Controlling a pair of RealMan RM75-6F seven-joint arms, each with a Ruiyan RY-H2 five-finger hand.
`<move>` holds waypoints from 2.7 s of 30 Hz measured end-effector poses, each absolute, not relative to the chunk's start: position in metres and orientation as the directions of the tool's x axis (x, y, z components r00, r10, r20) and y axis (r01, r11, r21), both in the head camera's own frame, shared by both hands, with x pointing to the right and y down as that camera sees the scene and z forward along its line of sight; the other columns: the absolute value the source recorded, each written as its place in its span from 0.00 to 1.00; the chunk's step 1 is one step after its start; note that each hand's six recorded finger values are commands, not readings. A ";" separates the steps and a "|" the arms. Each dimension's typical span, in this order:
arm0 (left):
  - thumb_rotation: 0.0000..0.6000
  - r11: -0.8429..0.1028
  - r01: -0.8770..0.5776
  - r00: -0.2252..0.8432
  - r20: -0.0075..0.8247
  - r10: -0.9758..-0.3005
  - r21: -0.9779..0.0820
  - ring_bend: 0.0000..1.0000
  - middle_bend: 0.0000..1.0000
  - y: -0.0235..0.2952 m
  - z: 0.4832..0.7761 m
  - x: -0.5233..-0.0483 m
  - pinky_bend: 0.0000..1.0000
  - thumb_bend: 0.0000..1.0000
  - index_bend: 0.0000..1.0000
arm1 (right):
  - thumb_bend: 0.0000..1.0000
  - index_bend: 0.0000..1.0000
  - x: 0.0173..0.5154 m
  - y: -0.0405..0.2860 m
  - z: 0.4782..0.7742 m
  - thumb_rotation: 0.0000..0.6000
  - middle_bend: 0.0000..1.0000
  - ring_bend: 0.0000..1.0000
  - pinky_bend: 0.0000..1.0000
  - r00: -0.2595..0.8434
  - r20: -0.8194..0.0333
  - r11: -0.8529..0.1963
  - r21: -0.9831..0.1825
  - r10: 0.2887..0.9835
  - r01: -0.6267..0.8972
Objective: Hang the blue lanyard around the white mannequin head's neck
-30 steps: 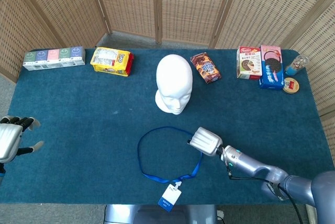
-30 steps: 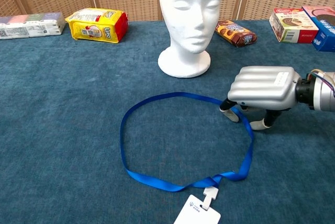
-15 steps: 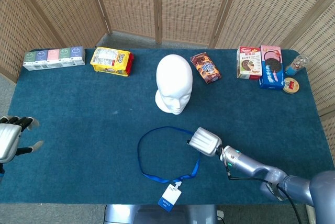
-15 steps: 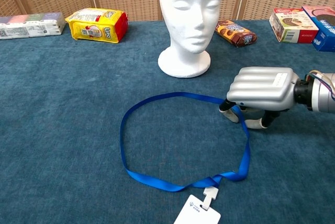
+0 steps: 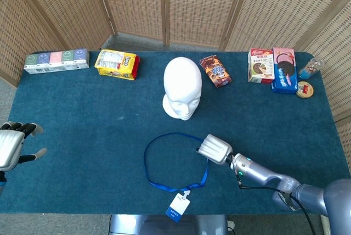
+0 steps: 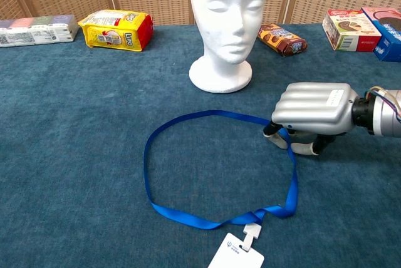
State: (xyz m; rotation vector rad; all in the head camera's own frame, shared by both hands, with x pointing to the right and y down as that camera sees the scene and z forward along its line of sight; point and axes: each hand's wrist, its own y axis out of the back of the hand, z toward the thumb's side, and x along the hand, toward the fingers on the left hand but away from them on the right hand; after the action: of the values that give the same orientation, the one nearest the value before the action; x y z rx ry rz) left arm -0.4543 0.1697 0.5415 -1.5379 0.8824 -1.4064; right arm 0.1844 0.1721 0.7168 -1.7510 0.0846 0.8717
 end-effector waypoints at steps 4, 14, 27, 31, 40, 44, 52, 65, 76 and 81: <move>0.86 -0.388 0.043 0.120 0.390 -0.913 -0.921 0.45 0.51 0.170 0.541 -0.454 0.34 0.10 0.43 | 0.50 0.56 0.185 0.172 0.716 1.00 0.99 1.00 1.00 0.725 -0.586 -0.378 -0.803 0.361 -0.461; 0.85 -0.392 0.042 0.131 0.394 -0.910 -0.919 0.45 0.51 0.170 0.542 -0.451 0.34 0.10 0.43 | 0.51 0.57 0.186 0.172 0.717 1.00 0.99 1.00 1.00 0.722 -0.585 -0.389 -0.803 0.369 -0.451; 0.86 -0.390 0.116 0.301 0.406 -0.863 -0.914 0.52 0.56 0.165 0.553 -0.411 0.34 0.11 0.44 | 0.52 0.58 0.193 0.167 0.714 1.00 0.99 1.00 1.00 0.706 -0.573 -0.434 -0.808 0.416 -0.400; 0.86 -0.380 0.153 0.417 0.408 -0.812 -0.913 0.55 0.60 0.162 0.560 -0.384 0.34 0.13 0.45 | 0.52 0.58 0.194 0.166 0.713 1.00 0.99 1.00 1.00 0.704 -0.570 -0.438 -0.809 0.423 -0.392; 0.92 -0.342 0.236 0.625 0.412 -0.663 -0.909 0.67 0.79 0.159 0.583 -0.328 0.40 0.14 0.46 | 0.52 0.58 0.195 0.166 0.713 1.00 0.99 1.00 1.00 0.693 -0.571 -0.448 -0.808 0.439 -0.382; 0.94 -0.329 0.271 0.678 0.423 -0.602 -0.904 0.74 0.85 0.158 0.595 -0.307 0.45 0.15 0.47 | 0.52 0.58 0.196 0.167 0.714 1.00 0.99 1.00 1.00 0.689 -0.573 -0.451 -0.807 0.443 -0.381; 0.94 -0.263 0.375 0.753 0.457 -0.472 -0.889 0.74 0.86 0.157 0.622 -0.265 0.49 0.15 0.47 | 0.52 0.58 0.199 0.165 0.717 1.00 0.99 1.00 1.00 0.675 -0.581 -0.460 -0.803 0.455 -0.380; 0.44 -0.217 0.448 0.790 0.498 -0.357 -0.867 0.53 0.66 0.161 0.639 -0.222 0.45 0.23 0.47 | 0.52 0.59 0.203 0.164 0.720 1.00 0.99 1.00 1.00 0.664 -0.582 -0.465 -0.802 0.469 -0.374; 0.60 -0.176 0.427 0.813 0.462 -0.354 -0.887 0.95 0.95 0.162 0.643 -0.208 0.81 0.23 0.47 | 0.52 0.59 0.208 0.162 0.723 1.00 0.99 1.00 1.00 0.656 -0.584 -0.473 -0.801 0.478 -0.368; 0.61 -0.163 0.431 0.820 0.461 -0.339 -0.887 1.00 1.00 0.162 0.644 -0.206 0.97 0.23 0.47 | 0.53 0.59 0.207 0.162 0.725 1.00 0.99 1.00 1.00 0.657 -0.583 -0.475 -0.801 0.478 -0.365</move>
State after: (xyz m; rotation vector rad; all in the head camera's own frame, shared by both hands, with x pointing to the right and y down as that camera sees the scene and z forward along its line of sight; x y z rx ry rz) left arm -0.2055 0.1623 0.6444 -1.5970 -0.0746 -0.6786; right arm 0.2071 0.1615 0.7248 -1.8129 -0.0906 0.9930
